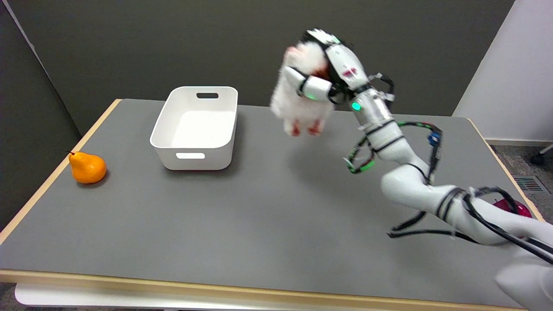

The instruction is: Place the plush toy into the white container.

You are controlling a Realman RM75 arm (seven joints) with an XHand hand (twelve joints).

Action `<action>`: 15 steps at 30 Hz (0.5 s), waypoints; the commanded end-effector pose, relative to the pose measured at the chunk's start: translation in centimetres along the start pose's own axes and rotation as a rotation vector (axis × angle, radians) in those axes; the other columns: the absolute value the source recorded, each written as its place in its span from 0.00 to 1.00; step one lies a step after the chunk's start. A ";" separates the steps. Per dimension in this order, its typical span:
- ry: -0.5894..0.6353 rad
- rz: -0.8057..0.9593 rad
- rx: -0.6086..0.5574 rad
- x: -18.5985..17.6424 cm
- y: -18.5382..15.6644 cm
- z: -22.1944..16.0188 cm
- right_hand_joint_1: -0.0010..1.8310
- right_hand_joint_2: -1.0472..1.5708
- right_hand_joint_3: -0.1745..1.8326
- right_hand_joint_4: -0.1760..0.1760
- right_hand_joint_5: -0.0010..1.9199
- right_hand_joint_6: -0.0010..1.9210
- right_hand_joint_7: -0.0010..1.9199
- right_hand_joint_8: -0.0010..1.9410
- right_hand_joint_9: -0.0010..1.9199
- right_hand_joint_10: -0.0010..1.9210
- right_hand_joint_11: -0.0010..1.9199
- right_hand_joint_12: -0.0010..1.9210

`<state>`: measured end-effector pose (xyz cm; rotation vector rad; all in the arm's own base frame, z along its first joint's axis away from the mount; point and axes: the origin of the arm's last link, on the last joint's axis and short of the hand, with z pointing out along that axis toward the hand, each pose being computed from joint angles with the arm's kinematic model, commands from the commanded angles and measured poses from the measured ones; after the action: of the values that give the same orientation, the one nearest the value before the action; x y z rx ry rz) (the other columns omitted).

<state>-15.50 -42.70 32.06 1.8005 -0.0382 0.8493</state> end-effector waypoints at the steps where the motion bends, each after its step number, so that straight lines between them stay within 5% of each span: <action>1: -0.042 0.046 0.374 -5.7 -14.4 11.6 0.43 0.90 0.29 0.26 0.21 1.00 0.12 1.00 0.35 1.00 0.07 1.00; 9: -0.179 -0.017 0.329 -12.7 -18.8 12.8 0.42 0.91 0.26 0.30 0.20 1.00 0.10 1.00 0.33 1.00 0.03 1.00; 12: -0.225 -0.077 0.308 -14.7 -19.4 12.3 0.48 0.75 0.43 0.32 0.00 1.00 0.08 1.00 0.33 1.00 0.00 1.00; 15: -0.286 -0.141 0.267 -16.4 -18.5 11.5 0.48 0.75 0.43 0.31 0.00 1.00 0.07 1.00 0.32 1.00 0.00 1.00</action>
<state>-12.06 -48.49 18.56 2.0341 -0.0302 0.8539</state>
